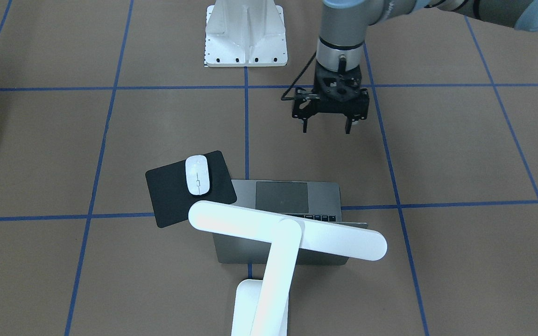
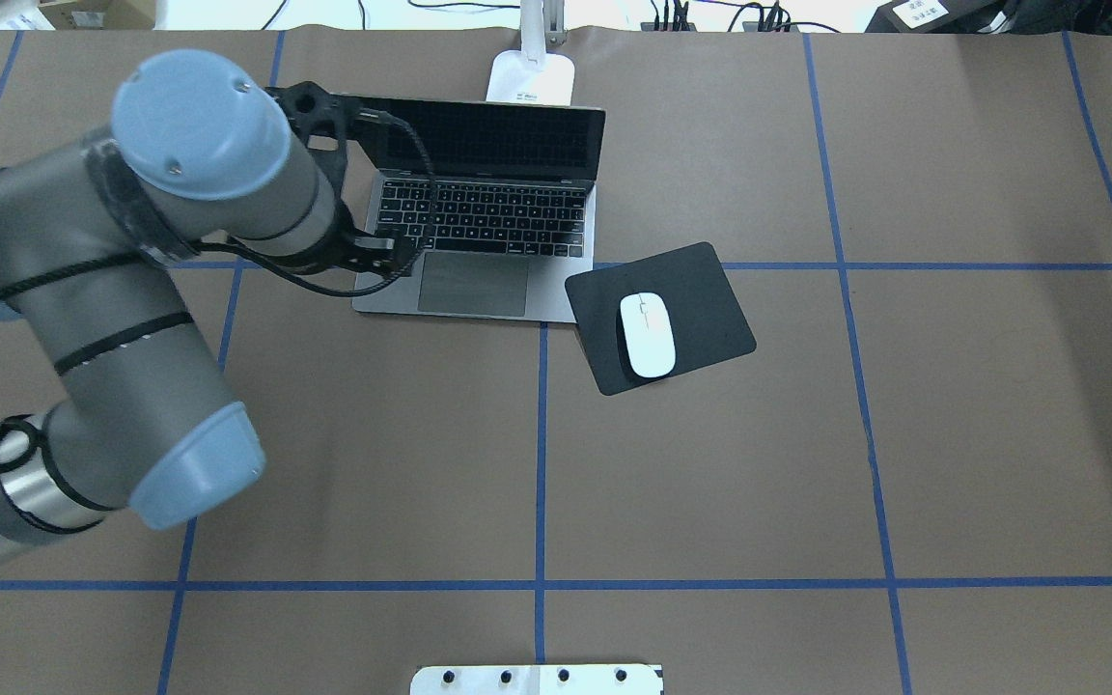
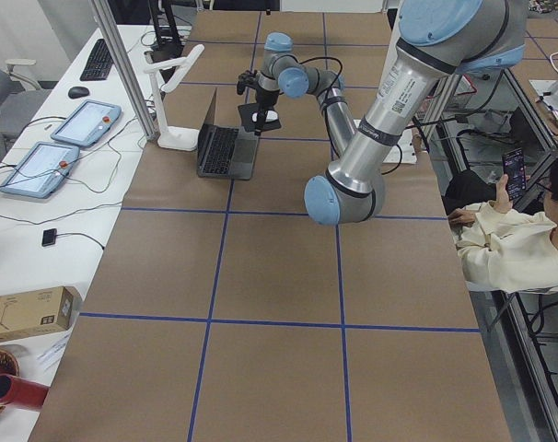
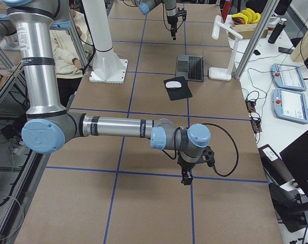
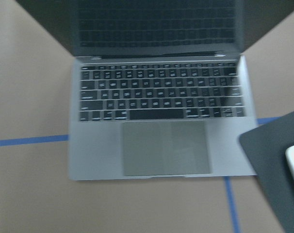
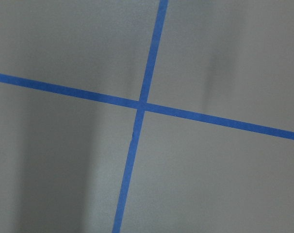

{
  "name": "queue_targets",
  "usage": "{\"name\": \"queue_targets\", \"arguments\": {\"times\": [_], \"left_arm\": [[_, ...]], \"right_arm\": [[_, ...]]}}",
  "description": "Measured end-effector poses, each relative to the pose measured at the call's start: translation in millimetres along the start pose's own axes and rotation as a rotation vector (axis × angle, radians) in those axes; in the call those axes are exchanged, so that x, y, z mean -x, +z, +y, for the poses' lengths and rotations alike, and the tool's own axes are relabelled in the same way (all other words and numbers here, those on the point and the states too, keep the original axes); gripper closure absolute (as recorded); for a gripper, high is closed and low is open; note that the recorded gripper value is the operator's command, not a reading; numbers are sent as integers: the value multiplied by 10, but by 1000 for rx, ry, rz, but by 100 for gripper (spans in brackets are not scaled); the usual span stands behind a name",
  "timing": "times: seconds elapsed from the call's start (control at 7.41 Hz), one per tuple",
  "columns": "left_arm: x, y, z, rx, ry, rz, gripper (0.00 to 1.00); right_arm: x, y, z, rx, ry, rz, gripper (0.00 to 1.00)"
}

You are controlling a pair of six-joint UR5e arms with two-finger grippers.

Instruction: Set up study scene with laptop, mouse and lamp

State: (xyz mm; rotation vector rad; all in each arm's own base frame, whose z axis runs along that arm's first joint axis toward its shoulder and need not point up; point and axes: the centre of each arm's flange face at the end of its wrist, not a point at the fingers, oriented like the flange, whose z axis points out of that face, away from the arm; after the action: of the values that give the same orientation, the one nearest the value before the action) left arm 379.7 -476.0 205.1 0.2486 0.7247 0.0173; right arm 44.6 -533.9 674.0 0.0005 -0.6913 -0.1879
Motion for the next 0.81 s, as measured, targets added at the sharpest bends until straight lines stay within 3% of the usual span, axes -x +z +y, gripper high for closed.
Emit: {"name": "queue_targets", "arguments": {"times": [0.4,0.81], "left_arm": [[1745,82,-223,110,47,-49,1],[3323,-7,-194,163,90,-81,1]], "right_arm": [[-76,-33,49,-6,14,0,0],[-163,-47,103,-9,29,4,0]]}}
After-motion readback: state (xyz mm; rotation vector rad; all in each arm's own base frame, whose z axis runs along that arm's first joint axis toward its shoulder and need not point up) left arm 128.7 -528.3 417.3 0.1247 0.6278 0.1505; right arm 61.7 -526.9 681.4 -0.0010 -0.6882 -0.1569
